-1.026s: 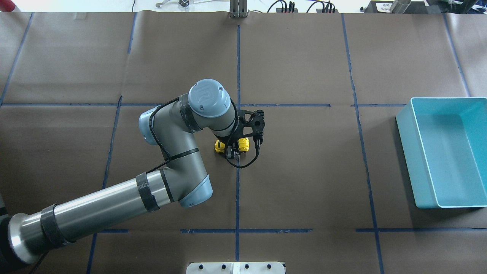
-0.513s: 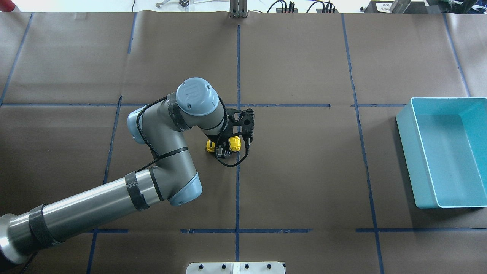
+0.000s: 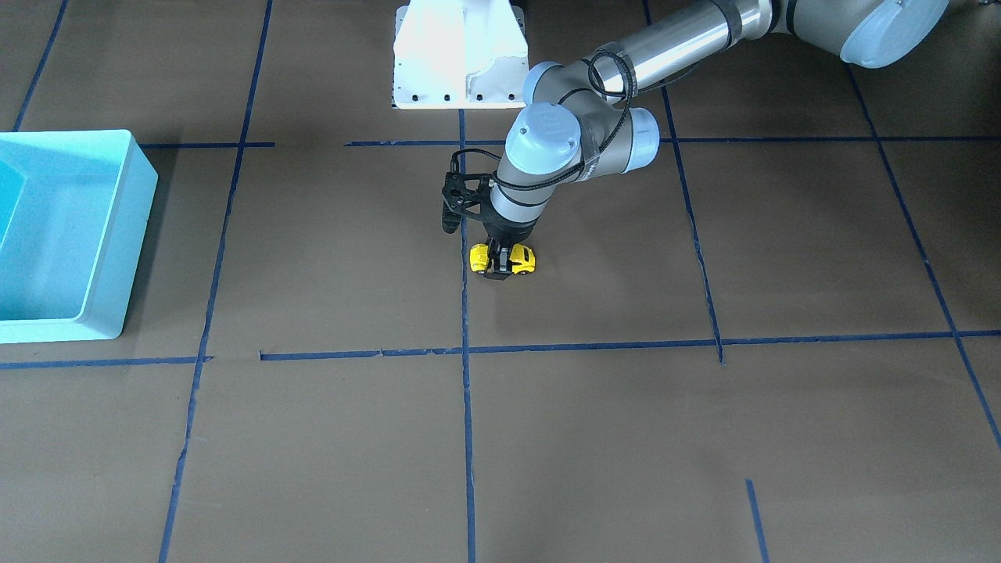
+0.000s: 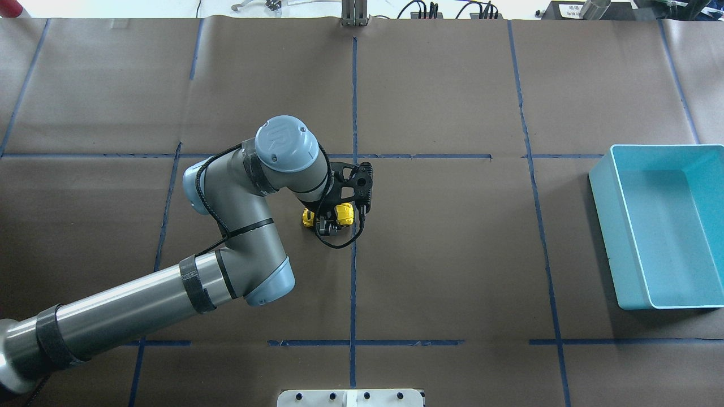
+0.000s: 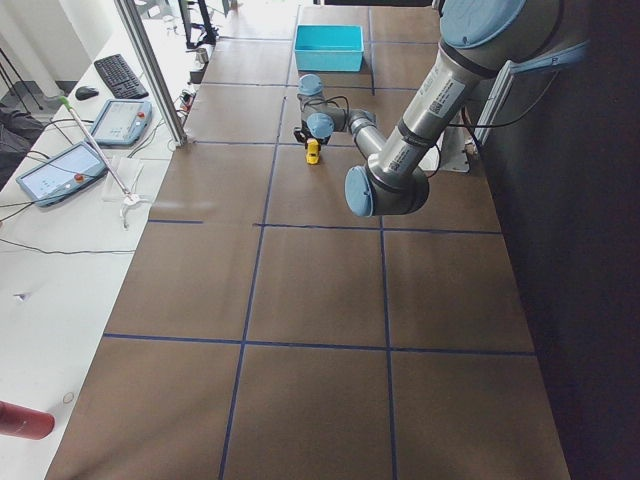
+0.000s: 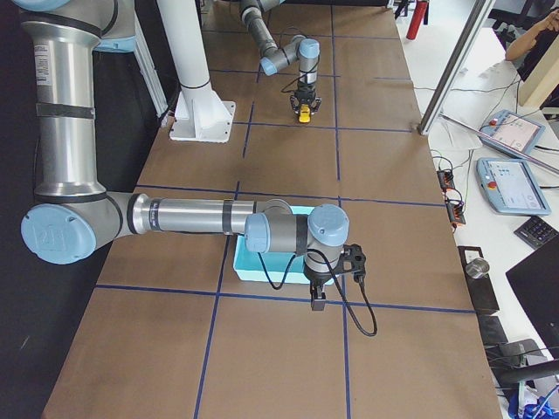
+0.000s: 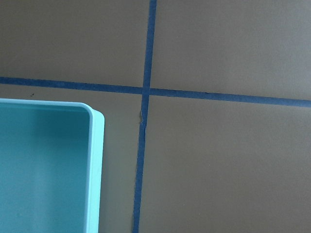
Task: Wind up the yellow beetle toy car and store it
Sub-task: 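Drag the pressed car backward, away from the blue bin, with the left gripper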
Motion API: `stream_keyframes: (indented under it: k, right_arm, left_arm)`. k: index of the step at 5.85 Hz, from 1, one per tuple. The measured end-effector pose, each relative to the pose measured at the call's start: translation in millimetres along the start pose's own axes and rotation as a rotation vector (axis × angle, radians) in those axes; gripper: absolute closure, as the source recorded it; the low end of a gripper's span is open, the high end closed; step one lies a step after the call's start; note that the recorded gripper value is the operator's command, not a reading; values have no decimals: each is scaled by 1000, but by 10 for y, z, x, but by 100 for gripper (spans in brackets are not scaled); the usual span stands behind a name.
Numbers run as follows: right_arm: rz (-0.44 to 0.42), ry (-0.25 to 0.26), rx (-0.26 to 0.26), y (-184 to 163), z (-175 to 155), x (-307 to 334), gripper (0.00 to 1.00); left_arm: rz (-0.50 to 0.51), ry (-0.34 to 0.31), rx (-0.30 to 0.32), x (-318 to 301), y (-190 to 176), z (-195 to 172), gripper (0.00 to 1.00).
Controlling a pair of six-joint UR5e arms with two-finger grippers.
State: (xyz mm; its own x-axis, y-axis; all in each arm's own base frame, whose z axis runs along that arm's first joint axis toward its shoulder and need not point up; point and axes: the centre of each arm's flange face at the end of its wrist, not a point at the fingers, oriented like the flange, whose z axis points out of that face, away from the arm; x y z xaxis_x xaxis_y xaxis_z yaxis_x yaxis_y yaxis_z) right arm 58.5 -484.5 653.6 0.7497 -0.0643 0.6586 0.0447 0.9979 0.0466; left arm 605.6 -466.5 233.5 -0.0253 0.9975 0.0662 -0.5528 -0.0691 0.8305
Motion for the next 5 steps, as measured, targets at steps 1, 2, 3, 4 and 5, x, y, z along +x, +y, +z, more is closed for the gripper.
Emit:
stream_keyframes:
  k: [1, 2, 3, 4, 5]
  right_arm:
    - [0, 0, 0, 0, 0, 0, 0]
    - [0, 0, 0, 0, 0, 0, 0]
    - [0, 0, 0, 0, 0, 0, 0]
    - [0, 0, 0, -1, -2, -1, 0]
    - [0, 0, 1, -1, -4, -4, 0]
  left_arm:
    - [5, 4, -2, 10, 57, 7, 100]
    - [12, 12, -3, -7, 131, 1, 100]
    - [11, 21, -2, -49, 222, -28, 100]
    - [8, 27, -2, -75, 298, -45, 100]
    - [5, 32, -2, -77, 347, -50, 100]
